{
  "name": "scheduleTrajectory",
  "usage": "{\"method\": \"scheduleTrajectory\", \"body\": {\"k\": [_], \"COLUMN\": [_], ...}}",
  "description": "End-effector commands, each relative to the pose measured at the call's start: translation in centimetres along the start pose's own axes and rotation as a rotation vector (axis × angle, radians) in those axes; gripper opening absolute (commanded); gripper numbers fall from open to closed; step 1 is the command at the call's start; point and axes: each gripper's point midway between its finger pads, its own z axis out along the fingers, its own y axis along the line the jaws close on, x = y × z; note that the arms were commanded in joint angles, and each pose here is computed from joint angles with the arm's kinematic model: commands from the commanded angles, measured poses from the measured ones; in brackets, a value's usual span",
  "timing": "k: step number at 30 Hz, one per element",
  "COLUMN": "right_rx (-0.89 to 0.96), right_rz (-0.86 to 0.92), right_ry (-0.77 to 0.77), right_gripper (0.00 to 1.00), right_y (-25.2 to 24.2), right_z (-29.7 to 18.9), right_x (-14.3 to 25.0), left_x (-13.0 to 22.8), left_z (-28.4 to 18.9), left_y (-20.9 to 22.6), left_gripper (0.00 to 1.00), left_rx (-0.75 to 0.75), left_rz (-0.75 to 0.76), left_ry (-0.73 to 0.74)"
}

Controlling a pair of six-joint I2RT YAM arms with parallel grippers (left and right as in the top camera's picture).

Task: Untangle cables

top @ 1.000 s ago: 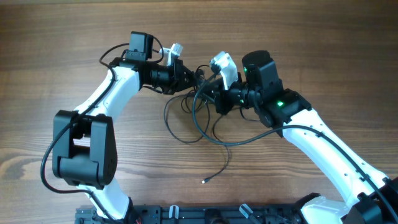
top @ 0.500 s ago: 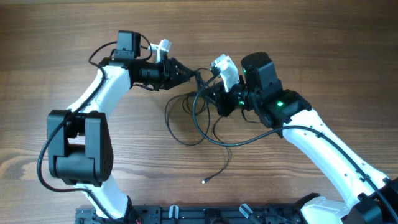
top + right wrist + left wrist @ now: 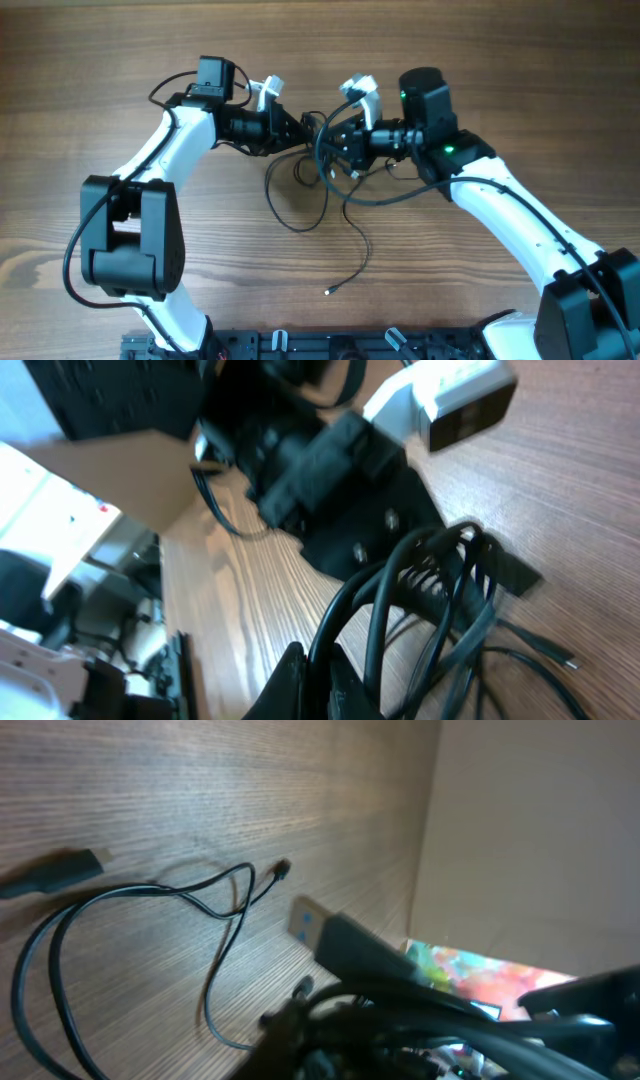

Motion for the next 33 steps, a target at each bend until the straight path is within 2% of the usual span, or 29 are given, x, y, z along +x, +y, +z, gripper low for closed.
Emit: {"method": "scheduleTrajectory", "body": {"k": [1, 6, 8, 12, 14, 15, 18, 22, 28, 33], "right_rx": [-0.13, -0.366, -0.36, -0.259, -0.242, -0.242, -0.221, -0.175, 0.128, 0.15], "right_rz": [0.047, -0.084, -0.094, -0.084, -0.08, -0.08, -0.07, -0.041, 0.056, 0.095], "right_ry": [-0.023, -0.019, -0.021, -0.041, -0.042, -0.042, -0.042, -0.033, -0.016, 0.015], "right_gripper": [0.04, 0.04, 0.06, 0.24, 0.45, 0.51, 0.53, 0.53, 0.56, 0.57], "right_y": [0.9, 3.9, 3.8, 2.2, 1.9, 1.9, 1.5, 0.7, -4.8, -5.7], "right_z": [-1.7, -4.1, -4.0, -3.5, -3.4, -3.4, -3.4, -3.1, -2.9, -2.5], "right_x": [-1.6, -1.5, -1.5, -1.9, -1.9, -1.9, -1.9, -1.5, -0.4, 0.6], "left_x": [0.0, -0.3, -0.4, -0.2, 0.1, 0.3, 0.8, 0.8, 1.3, 1.6], "left_z": [0.5, -0.1, -0.1, -0.4, -1.0, -1.5, -2.1, -2.1, -1.2, -0.2], "left_y": [3.1, 5.3, 5.5, 6.4, 7.9, 8.8, 9.8, 9.8, 8.9, 8.2], "left_gripper": [0.04, 0.04, 0.04, 0.04, 0.04, 0.04, 0.04, 0.04, 0.04, 0.04], "left_rx": [-0.167, -0.296, -0.308, -0.361, -0.453, -0.506, -0.575, -0.575, -0.538, -0.525], "left_rz": [-0.007, -0.039, -0.051, -0.066, -0.086, -0.097, -0.114, -0.101, 0.007, 0.032], "left_ry": [-0.013, -0.046, -0.052, -0.054, -0.06, -0.061, -0.056, -0.05, 0.003, 0.02]}}
